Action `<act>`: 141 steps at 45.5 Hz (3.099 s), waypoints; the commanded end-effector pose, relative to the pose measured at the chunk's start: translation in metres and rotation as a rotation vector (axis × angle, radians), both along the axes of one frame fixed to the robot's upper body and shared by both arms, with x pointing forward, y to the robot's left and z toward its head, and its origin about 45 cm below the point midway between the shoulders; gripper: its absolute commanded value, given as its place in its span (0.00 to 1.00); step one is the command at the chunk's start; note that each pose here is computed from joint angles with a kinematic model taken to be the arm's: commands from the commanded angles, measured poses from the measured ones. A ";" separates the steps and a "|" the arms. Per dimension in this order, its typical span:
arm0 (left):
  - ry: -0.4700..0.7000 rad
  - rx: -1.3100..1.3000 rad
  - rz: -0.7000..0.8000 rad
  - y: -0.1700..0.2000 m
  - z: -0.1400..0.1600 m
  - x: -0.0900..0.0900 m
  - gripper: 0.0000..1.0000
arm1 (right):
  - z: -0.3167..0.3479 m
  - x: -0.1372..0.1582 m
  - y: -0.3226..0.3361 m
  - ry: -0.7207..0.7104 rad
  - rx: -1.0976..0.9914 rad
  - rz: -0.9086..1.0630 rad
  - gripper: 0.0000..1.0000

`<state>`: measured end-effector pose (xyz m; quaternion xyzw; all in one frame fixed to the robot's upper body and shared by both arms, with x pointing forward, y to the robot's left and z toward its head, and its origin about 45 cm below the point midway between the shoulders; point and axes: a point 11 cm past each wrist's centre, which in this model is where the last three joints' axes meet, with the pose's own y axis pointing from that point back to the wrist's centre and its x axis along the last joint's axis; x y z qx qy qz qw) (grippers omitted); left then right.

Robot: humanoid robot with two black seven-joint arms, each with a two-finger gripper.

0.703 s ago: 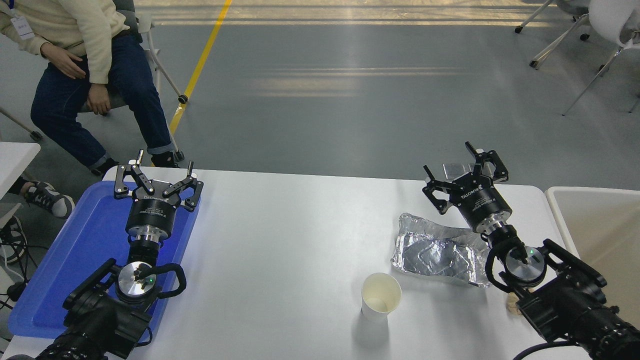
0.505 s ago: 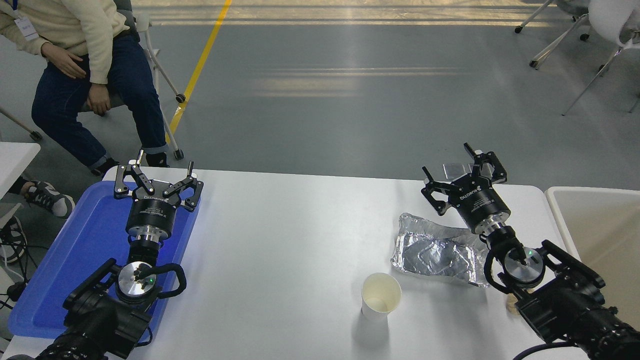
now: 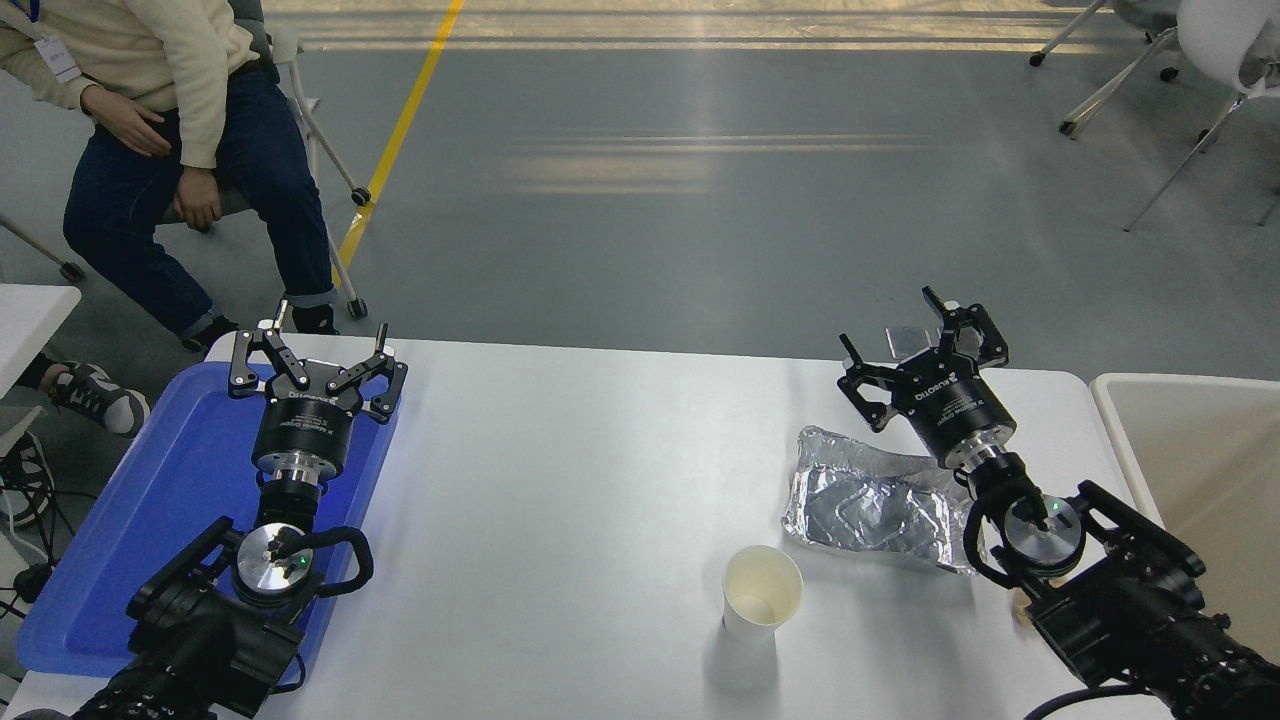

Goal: Pick up paper cup place in dustbin

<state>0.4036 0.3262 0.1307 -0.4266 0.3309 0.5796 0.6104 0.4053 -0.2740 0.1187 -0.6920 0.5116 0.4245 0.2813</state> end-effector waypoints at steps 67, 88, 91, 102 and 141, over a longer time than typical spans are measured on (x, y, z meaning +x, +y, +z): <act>0.000 0.002 -0.002 0.000 0.000 0.000 1.00 | 0.149 0.043 -0.041 -0.154 -0.832 0.304 1.00; 0.000 0.002 -0.003 0.000 0.000 0.000 1.00 | 0.207 0.048 -0.026 -0.233 -1.216 0.511 1.00; 0.000 0.002 -0.003 0.000 0.000 0.000 1.00 | 0.209 0.044 -0.024 -0.239 -1.307 0.567 1.00; 0.000 0.002 -0.003 0.000 0.000 0.000 1.00 | 0.226 0.028 -0.017 -0.250 -1.528 0.730 1.00; 0.000 0.002 -0.002 0.000 0.000 0.000 1.00 | 0.186 -0.052 0.016 -0.139 -1.955 1.434 1.00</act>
